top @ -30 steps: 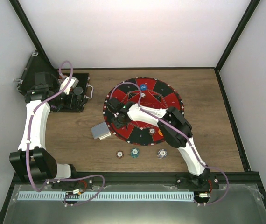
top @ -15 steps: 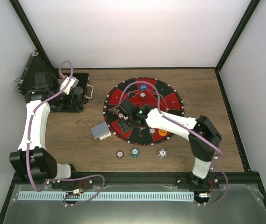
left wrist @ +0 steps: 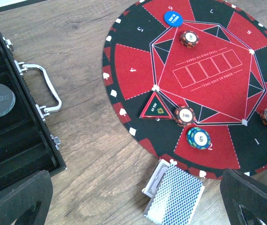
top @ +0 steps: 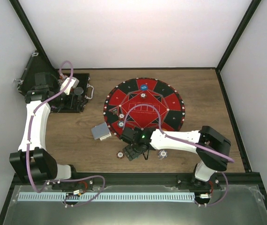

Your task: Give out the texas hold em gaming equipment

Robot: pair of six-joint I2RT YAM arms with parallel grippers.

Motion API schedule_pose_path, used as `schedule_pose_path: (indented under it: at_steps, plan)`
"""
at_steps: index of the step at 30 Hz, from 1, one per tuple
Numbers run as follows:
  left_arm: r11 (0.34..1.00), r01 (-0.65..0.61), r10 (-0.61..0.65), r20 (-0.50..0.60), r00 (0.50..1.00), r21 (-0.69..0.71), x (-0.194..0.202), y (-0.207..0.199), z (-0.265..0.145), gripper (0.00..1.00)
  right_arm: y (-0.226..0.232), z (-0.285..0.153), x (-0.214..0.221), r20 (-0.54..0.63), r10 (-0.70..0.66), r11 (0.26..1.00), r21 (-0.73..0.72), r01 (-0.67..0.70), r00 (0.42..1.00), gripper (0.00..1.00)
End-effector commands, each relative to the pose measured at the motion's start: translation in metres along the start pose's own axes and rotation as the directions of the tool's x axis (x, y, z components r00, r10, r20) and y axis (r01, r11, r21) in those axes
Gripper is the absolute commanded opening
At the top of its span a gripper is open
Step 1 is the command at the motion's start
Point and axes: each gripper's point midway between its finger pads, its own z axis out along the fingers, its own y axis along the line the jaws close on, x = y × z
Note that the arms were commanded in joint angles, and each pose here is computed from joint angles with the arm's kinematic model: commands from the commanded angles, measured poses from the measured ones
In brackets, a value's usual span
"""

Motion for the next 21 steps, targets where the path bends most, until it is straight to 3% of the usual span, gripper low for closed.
schedule_pose_path:
  at_steps: [1,21]
  plan:
    - [1.000,-0.018,0.018,0.015,1.000,0.005,-0.003,-0.002,-0.004,1.00,0.003,0.001,0.001,0.013,0.038,0.999,-0.012,-0.038,0.999,0.83]
    - [1.000,-0.023,0.023,0.012,1.000,-0.006,-0.004,-0.001,-0.005,1.00,-0.002,0.017,0.008,-0.005,0.031,0.999,0.009,-0.031,1.000,0.53]
